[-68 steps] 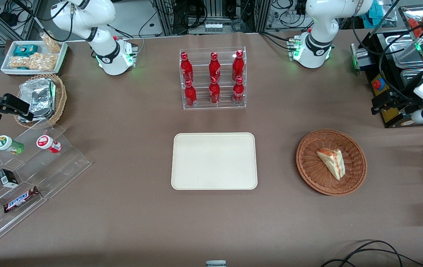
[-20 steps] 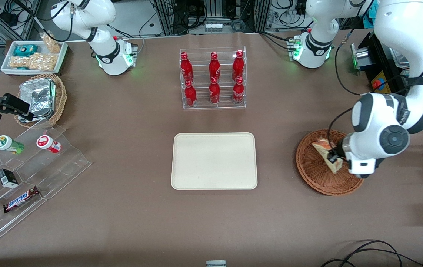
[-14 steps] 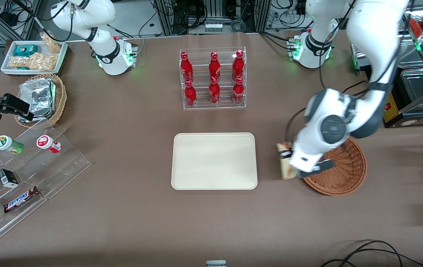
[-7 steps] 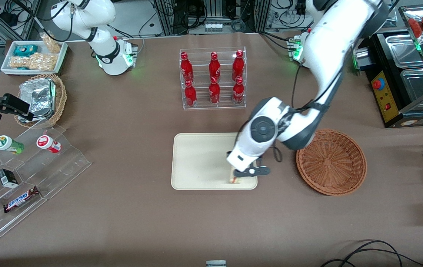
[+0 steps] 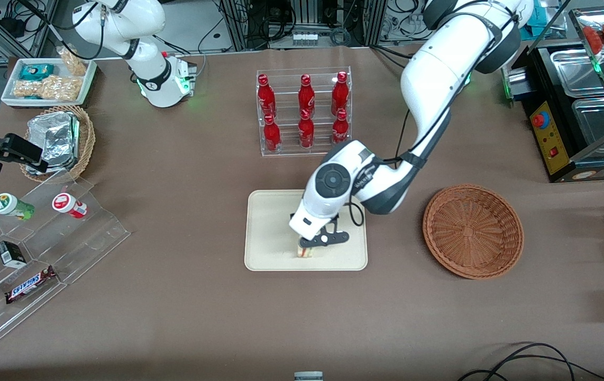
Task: Place sandwich from basket to tray
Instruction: 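Lower the sandwich onto the tray and open the left gripper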
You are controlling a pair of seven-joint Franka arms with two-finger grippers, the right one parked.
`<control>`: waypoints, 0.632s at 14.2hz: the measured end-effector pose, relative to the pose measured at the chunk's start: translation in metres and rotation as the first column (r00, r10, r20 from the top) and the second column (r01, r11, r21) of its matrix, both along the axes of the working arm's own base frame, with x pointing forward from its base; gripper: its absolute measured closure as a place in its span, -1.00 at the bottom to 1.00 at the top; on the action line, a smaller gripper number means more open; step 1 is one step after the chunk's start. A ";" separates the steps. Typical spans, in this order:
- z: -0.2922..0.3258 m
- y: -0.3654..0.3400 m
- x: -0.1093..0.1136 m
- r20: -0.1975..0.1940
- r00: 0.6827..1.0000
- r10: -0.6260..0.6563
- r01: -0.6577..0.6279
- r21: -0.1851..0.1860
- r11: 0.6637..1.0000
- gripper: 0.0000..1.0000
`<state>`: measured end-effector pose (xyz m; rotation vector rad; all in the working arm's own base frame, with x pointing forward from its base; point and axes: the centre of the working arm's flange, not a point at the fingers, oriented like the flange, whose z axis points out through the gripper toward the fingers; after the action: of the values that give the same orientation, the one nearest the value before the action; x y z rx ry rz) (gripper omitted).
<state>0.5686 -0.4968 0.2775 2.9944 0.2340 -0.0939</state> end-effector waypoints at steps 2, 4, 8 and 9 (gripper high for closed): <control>-0.007 -0.009 -0.009 -0.002 1.000 0.000 0.000 0.014 1.000 0.72; -0.016 -0.010 -0.010 0.001 1.000 -0.003 0.003 0.032 0.999 0.72; -0.027 -0.008 -0.007 0.002 1.000 0.025 -0.025 0.040 0.999 0.38; -0.025 -0.008 -0.006 0.006 0.999 0.043 -0.043 0.038 0.998 0.17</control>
<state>0.5625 -0.5047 0.2523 3.0256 0.3023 -0.0787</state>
